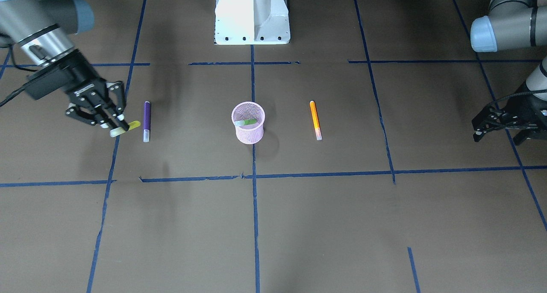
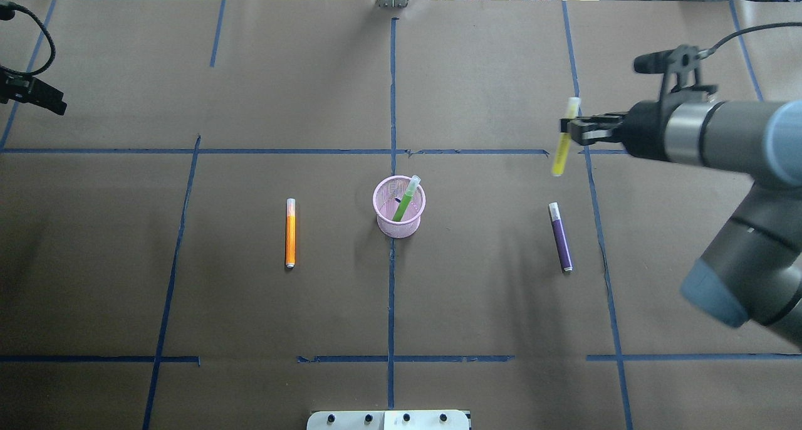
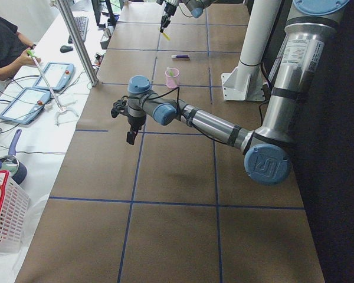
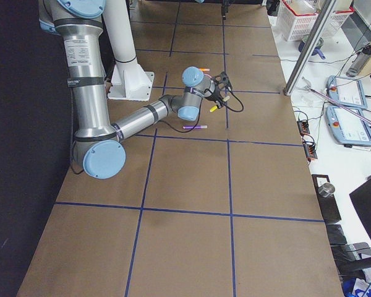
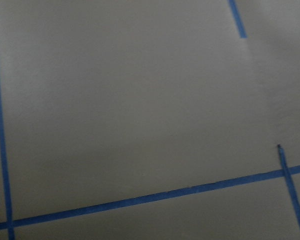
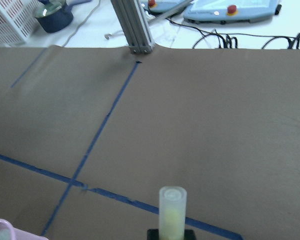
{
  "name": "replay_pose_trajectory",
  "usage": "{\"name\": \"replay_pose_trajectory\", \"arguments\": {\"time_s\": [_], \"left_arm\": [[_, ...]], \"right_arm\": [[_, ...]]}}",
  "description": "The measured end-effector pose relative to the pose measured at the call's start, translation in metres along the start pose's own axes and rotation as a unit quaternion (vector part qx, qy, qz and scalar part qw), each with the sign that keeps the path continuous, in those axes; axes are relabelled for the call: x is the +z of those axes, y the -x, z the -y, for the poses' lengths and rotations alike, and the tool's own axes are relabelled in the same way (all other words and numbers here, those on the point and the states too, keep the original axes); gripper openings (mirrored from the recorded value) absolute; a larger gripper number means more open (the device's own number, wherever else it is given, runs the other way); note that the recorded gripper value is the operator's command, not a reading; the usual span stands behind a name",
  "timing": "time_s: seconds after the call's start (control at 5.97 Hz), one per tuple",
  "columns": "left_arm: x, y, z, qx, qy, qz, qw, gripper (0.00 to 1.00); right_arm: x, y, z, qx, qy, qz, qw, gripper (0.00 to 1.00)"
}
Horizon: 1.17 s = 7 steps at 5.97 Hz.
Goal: Collect pens into pen holder
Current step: 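Carry a yellow marker in the right gripper toward the pink cup, then lower the yellow marker into the pink cup and open the right gripper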
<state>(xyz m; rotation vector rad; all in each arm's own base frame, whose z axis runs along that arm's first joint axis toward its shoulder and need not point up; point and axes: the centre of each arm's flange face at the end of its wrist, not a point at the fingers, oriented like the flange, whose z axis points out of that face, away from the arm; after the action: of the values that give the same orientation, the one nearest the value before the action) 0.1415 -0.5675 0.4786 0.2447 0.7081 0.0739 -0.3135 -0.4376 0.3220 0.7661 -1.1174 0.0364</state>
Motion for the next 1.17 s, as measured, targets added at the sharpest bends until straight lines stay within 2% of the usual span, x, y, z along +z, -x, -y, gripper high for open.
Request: {"name": "replay_pose_trajectory", "arguments": {"time_s": [0.17, 0.33, 0.5, 0.84, 1.17], "left_arm": [[0.002, 0.007, -0.001, -0.008, 0.006, 0.003, 0.9999, 1.0], [0.002, 0.009, -0.002, -0.011, 0.008, 0.004, 0.9999, 1.0], [0.002, 0.01, -0.002, -0.013, 0.008, 0.004, 0.9999, 1.0], [0.001, 0.011, -0.001, -0.014, 0.007, 0.004, 0.9999, 1.0], [0.001, 0.012, -0.001, -0.016, 0.008, 0.005, 0.9998, 1.0]], "right_arm": [[0.01, 0.061, -0.02, 0.004, -0.055, -0.001, 0.9985, 0.0], [0.02, 0.124, -0.036, 0.004, -0.099, -0.013, 0.995, 0.0], [0.025, 0.177, -0.053, 0.001, -0.131, -0.03, 0.991, 0.0], [0.027, 0.227, -0.075, -0.002, -0.169, -0.048, 0.9845, 0.0], [0.047, 0.246, -0.08, 0.0, -0.179, -0.058, 0.9822, 0.0]]}}
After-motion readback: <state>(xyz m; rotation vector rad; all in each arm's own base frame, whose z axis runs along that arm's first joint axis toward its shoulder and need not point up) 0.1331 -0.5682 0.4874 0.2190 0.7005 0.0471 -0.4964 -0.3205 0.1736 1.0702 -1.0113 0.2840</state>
